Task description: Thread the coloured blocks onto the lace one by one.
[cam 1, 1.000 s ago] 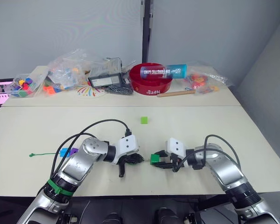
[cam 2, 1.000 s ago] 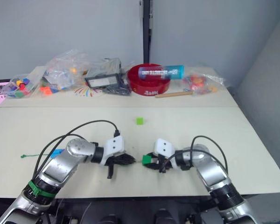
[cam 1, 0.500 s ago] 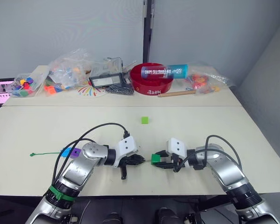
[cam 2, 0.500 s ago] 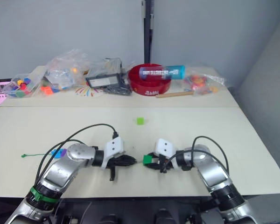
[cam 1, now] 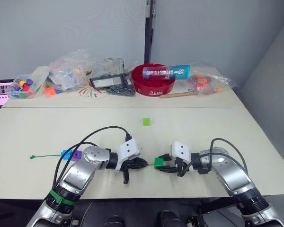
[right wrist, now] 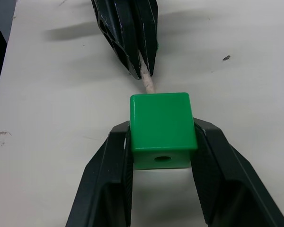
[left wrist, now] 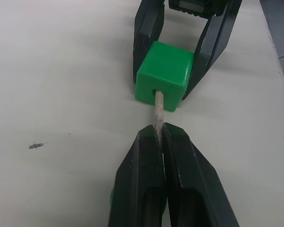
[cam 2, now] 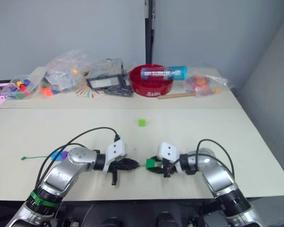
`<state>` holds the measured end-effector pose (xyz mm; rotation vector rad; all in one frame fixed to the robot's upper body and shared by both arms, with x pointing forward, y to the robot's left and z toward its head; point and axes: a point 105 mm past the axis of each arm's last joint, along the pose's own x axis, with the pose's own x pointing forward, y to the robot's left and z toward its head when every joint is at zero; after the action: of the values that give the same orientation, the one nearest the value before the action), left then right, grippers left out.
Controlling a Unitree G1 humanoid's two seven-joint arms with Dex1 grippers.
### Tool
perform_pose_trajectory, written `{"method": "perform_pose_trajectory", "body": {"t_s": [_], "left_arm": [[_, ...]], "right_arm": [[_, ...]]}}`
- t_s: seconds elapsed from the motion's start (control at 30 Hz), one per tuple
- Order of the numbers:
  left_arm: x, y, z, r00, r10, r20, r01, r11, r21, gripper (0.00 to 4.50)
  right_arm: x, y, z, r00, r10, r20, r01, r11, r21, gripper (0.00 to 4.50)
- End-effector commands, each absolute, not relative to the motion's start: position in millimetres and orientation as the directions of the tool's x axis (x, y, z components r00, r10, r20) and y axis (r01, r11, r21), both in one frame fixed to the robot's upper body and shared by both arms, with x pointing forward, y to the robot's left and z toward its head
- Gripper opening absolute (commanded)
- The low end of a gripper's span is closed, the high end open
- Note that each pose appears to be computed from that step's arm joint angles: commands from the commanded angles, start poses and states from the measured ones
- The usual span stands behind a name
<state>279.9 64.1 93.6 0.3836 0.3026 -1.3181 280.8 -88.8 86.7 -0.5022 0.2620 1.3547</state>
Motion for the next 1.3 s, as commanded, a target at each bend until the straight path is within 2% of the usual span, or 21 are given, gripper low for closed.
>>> {"method": "perform_pose_trajectory", "body": {"t_s": [0.03,0.83,1.3], "left_arm": [[279,48,131,0.232,-0.921,-0.312,0.964,0.176,0.198,0.00],[285,52,141,0.261,-0.917,-0.300,0.953,0.196,0.231,0.00],[278,43,137,0.214,-0.933,-0.289,0.967,0.159,0.201,0.00]], "right_arm": [[260,-71,77,0.072,0.881,-0.467,-0.991,0.011,-0.132,1.16],[259,-70,74,0.060,0.875,-0.480,-0.990,-0.008,-0.138,1.16],[258,-60,79,0.054,0.886,-0.460,-0.989,-0.015,-0.145,1.16]]}}
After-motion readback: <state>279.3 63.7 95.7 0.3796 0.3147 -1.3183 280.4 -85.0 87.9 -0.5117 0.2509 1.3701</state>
